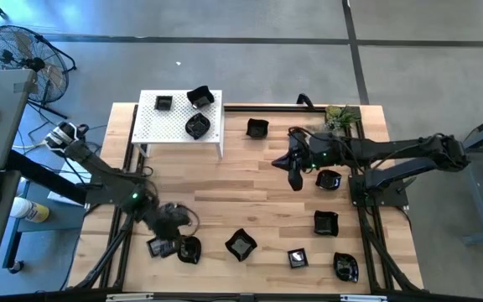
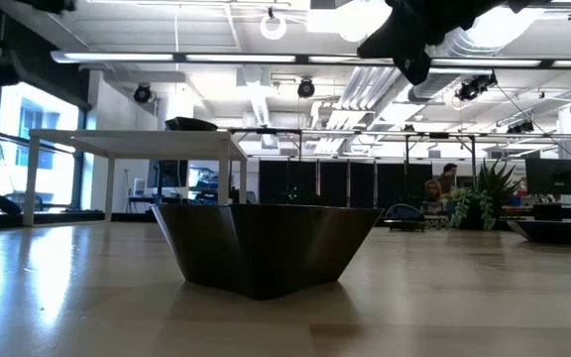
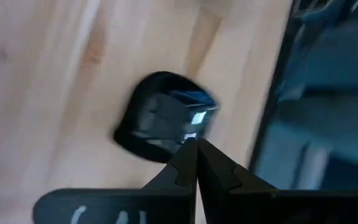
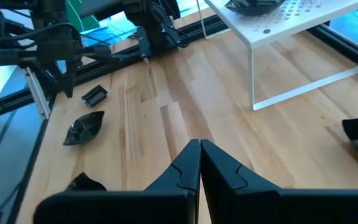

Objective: Pick & Place Mini shaped plates
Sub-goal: Stack the black leaf shaped plate on top of the other black leaf shaped plate on the shelf

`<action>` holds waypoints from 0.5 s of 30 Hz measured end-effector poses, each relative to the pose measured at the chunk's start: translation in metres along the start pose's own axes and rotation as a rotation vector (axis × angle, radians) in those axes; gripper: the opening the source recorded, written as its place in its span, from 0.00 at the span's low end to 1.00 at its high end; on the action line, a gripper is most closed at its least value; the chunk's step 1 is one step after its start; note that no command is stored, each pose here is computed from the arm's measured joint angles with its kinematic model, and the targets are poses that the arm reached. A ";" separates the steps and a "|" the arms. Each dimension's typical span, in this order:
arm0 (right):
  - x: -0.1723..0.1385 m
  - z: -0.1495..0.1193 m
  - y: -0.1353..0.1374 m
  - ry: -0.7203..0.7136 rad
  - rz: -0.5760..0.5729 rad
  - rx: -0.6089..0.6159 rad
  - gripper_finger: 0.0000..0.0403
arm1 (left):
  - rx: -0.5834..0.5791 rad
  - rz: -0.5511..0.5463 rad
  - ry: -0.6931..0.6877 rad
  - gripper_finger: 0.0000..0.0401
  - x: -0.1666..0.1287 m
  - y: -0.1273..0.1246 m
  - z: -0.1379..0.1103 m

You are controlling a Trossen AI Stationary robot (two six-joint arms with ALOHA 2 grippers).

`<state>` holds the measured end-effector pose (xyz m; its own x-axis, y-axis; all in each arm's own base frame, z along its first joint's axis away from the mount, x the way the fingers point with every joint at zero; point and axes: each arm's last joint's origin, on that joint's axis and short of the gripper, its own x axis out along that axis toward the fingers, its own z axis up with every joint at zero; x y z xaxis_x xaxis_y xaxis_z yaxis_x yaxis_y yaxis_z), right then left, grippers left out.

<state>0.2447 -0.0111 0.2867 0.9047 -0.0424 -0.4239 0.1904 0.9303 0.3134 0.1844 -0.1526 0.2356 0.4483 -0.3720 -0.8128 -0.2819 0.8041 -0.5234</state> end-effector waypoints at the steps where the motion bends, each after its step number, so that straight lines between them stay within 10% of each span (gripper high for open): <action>1: 0.000 0.000 0.001 0.002 0.004 0.002 0.02 | -0.054 -0.015 -0.014 0.00 0.000 -0.004 -0.004; 15: 0.000 -0.002 0.006 -0.002 0.015 -0.070 0.02 | -0.800 0.028 -0.018 0.18 0.018 -0.015 -0.031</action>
<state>0.2452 -0.0045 0.2873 0.9080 -0.0286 -0.4180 0.1495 0.9541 0.2594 0.1706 -0.1855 0.2209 0.4438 -0.3440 -0.8275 -0.8129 0.2342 -0.5333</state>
